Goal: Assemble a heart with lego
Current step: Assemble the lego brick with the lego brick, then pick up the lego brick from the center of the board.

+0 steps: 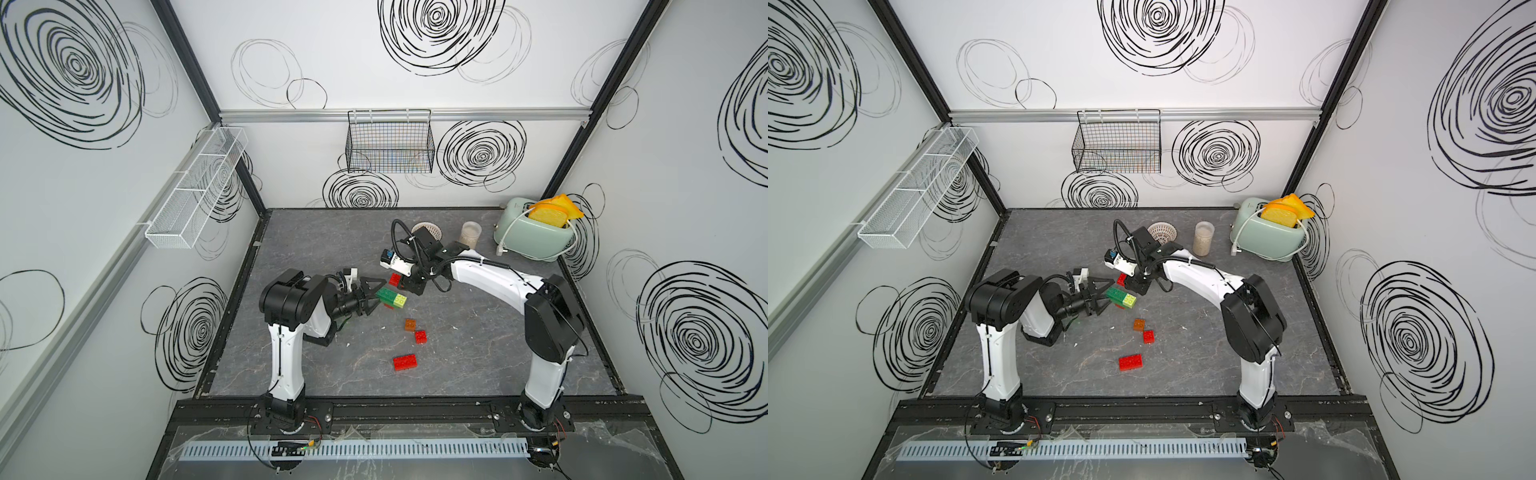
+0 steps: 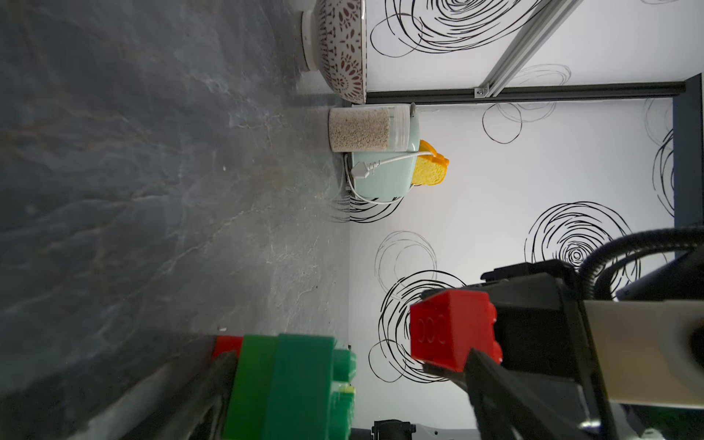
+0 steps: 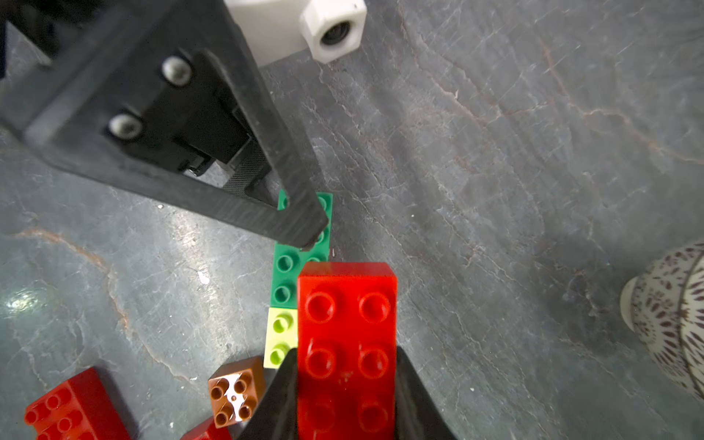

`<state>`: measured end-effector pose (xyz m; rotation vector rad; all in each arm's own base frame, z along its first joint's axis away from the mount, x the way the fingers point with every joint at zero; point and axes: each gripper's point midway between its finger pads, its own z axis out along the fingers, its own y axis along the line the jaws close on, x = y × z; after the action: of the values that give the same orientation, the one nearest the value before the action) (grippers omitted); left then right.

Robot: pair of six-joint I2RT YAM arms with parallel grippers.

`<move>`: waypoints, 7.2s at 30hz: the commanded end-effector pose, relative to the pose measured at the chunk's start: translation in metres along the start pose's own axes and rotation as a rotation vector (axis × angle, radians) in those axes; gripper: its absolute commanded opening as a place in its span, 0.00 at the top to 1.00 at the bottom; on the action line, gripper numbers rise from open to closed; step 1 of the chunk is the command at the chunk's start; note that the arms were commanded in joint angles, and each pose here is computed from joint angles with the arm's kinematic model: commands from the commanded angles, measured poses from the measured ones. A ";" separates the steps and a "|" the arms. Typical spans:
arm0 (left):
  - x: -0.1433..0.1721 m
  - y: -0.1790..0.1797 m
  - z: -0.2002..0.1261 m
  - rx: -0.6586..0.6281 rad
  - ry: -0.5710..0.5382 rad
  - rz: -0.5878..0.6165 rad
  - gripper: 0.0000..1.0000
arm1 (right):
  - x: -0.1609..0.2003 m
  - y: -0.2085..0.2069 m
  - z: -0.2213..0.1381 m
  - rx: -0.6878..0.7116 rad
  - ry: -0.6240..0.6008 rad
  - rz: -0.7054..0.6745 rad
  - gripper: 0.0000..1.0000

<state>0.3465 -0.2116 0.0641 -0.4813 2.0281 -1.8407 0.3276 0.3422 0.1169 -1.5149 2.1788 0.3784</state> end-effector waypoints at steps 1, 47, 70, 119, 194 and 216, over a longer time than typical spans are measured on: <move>-0.005 -0.014 -0.010 0.081 -0.052 0.110 0.03 | -0.001 0.010 0.003 -0.064 0.051 0.017 0.75; 0.010 -0.023 -0.011 0.086 -0.038 0.110 0.03 | -0.031 0.029 0.045 -0.128 0.120 0.107 0.74; 0.000 -0.018 -0.017 0.076 -0.065 0.104 0.01 | -0.037 0.031 0.059 -0.133 0.114 0.076 0.74; -0.004 -0.011 -0.018 0.065 -0.073 0.083 0.34 | -0.036 0.038 0.069 -0.161 0.141 0.036 0.74; 0.004 -0.011 -0.013 0.068 -0.037 0.096 0.74 | 0.115 0.189 0.031 -0.144 0.192 -0.200 0.29; 0.012 -0.014 -0.005 0.080 0.000 0.110 0.74 | 0.083 0.137 -0.011 -0.106 0.038 -0.047 0.80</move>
<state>0.3462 -0.2044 0.0602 -0.5360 2.0205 -1.8068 0.1498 0.3184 0.0448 -1.7565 2.1942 0.3951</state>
